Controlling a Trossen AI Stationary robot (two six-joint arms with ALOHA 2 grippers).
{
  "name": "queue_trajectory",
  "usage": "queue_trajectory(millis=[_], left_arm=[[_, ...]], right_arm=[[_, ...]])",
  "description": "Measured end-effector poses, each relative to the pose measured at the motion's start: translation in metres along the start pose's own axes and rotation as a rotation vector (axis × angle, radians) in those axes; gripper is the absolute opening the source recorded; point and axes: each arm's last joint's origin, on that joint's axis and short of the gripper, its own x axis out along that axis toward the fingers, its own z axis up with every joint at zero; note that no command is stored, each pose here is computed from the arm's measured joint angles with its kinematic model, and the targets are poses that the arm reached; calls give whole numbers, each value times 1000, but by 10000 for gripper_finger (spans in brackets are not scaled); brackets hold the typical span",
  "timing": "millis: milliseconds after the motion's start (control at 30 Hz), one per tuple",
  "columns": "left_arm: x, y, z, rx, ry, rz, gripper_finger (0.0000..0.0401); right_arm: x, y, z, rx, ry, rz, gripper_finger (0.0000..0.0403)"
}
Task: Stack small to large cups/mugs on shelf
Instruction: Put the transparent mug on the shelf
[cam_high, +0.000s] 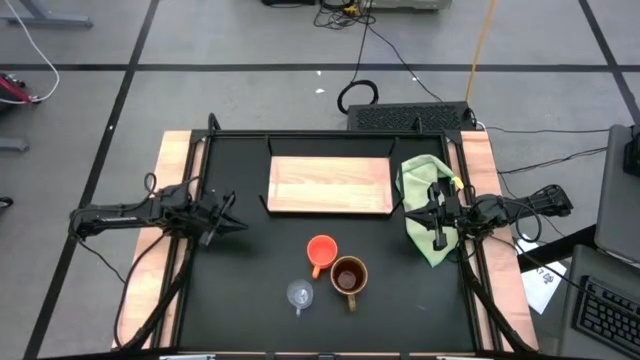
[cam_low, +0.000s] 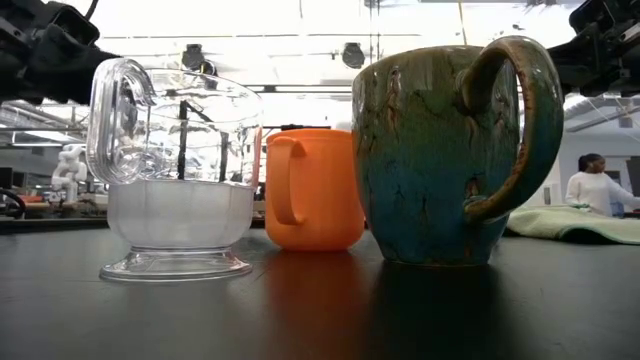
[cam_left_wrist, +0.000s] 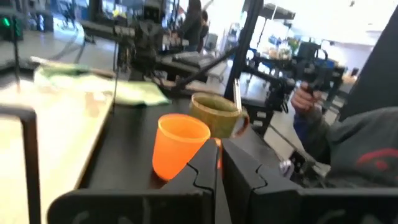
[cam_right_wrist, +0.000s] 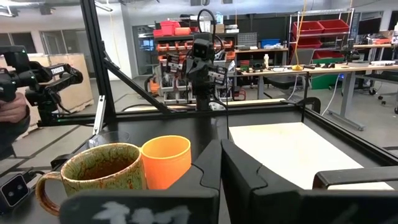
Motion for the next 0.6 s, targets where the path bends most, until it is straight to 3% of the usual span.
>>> queue_trajectory(millis=[367,600], left_arm=[[1,-4,5,-23,-45,-41,4],[5,-16,32,43,-48,-85,2]], right_arm=[[0,0,0,0,0,0,0],[0,0,0,0,0,0,0]])
